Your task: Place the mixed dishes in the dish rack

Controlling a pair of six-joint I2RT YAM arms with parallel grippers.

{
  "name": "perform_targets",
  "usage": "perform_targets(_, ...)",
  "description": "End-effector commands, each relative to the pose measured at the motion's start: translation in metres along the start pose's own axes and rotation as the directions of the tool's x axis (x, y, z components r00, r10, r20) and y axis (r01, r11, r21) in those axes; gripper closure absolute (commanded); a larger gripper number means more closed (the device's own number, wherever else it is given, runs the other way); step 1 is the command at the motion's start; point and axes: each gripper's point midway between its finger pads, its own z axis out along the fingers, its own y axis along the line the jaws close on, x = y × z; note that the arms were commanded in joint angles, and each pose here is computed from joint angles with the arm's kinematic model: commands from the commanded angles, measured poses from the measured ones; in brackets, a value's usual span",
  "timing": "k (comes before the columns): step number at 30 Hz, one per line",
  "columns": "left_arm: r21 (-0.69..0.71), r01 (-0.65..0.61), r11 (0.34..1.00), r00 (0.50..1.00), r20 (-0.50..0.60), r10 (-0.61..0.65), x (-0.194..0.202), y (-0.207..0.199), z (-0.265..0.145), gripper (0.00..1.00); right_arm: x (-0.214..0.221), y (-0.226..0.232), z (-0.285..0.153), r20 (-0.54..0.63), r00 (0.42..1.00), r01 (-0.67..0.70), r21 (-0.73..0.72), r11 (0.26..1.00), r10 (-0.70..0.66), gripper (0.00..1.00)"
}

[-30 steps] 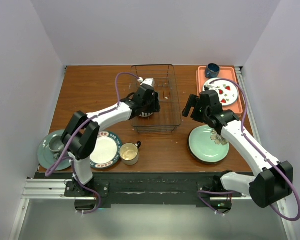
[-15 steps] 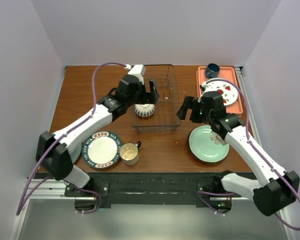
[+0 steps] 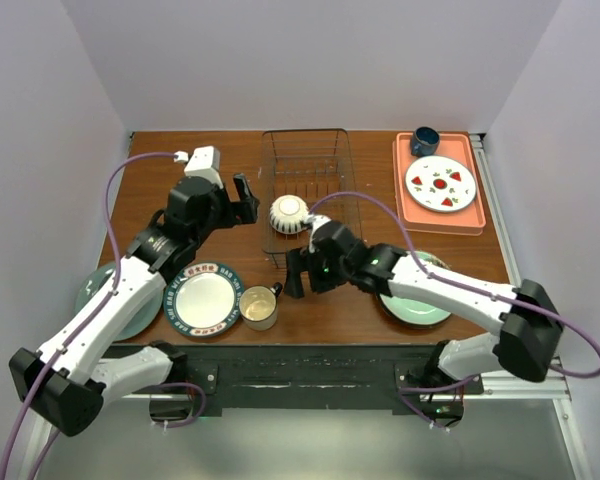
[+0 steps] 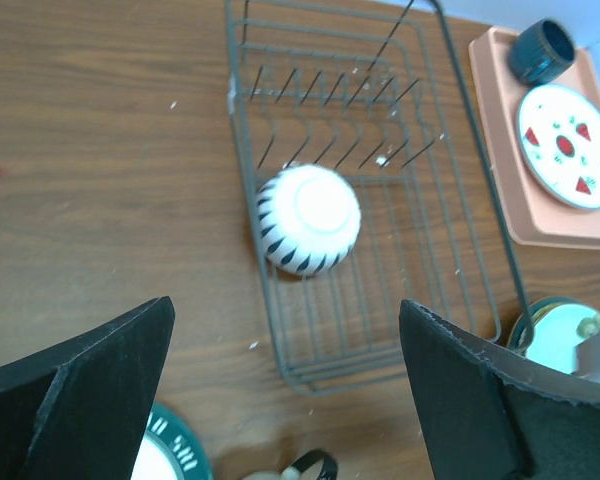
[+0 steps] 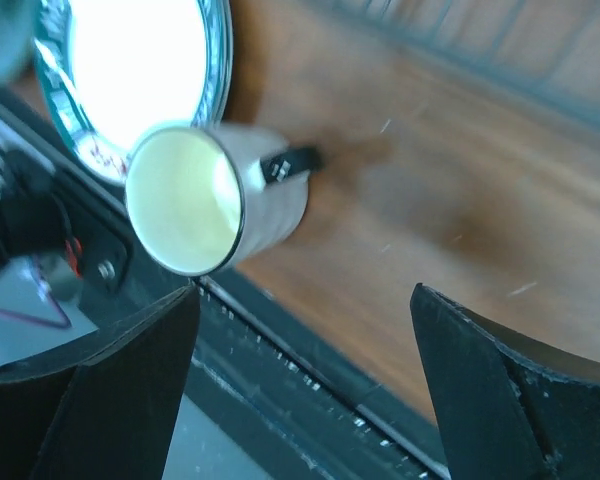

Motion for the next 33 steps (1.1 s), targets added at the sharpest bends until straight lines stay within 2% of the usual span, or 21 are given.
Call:
perform_targets(1,-0.054,0.007,0.999,1.000,-0.027,-0.009,0.019,0.020,-0.009,0.00,0.008,0.019,0.016,-0.005,1.000,-0.018,0.037,0.999,0.019,0.12)
perform_targets(10,-0.092,-0.023,0.995,0.999,-0.029,0.020,0.026,0.036,-0.026,0.00,0.021,0.049,0.047,-0.053,0.997,0.053,0.033,0.998,-0.052,0.16)
perform_targets(16,-0.088,-0.044,0.995,0.998,-0.041,0.040,0.027,0.036,-0.029,0.00,0.031,0.044,0.066,-0.094,0.994,0.068,0.088,0.994,-0.060,0.20)
perform_targets(23,-0.095,-0.069,0.993,0.996,-0.057,0.063,0.026,0.038,-0.033,0.00,0.042,0.035,0.077,-0.154,0.984,0.108,0.122,0.987,-0.089,0.42)
perform_targets(27,-0.083,-0.071,0.994,0.996,-0.053,0.067,0.022,0.035,-0.035,0.00,0.050,0.032,0.077,-0.190,0.976,0.130,0.126,0.984,-0.104,0.61)
perform_targets(29,-0.075,-0.071,0.995,0.996,-0.050,0.067,0.020,0.033,-0.036,0.00,0.049,0.030,0.074,-0.192,0.975,0.141,0.133,0.981,-0.114,0.81)
perform_targets(30,-0.071,-0.078,0.994,0.996,-0.050,0.075,0.019,0.032,-0.037,0.00,0.047,0.029,0.072,-0.186,0.975,0.144,0.136,0.980,-0.118,0.86)
perform_targets(31,-0.062,-0.082,0.995,0.995,-0.053,0.079,0.019,0.031,-0.037,0.00,0.047,0.029,0.070,-0.186,0.975,0.149,0.139,0.979,-0.122,0.99)
perform_targets(33,-0.045,-0.095,0.994,0.994,-0.055,0.093,0.018,0.028,-0.038,0.00,0.043,0.031,0.064,-0.175,0.976,0.155,0.132,0.979,-0.131,1.00)
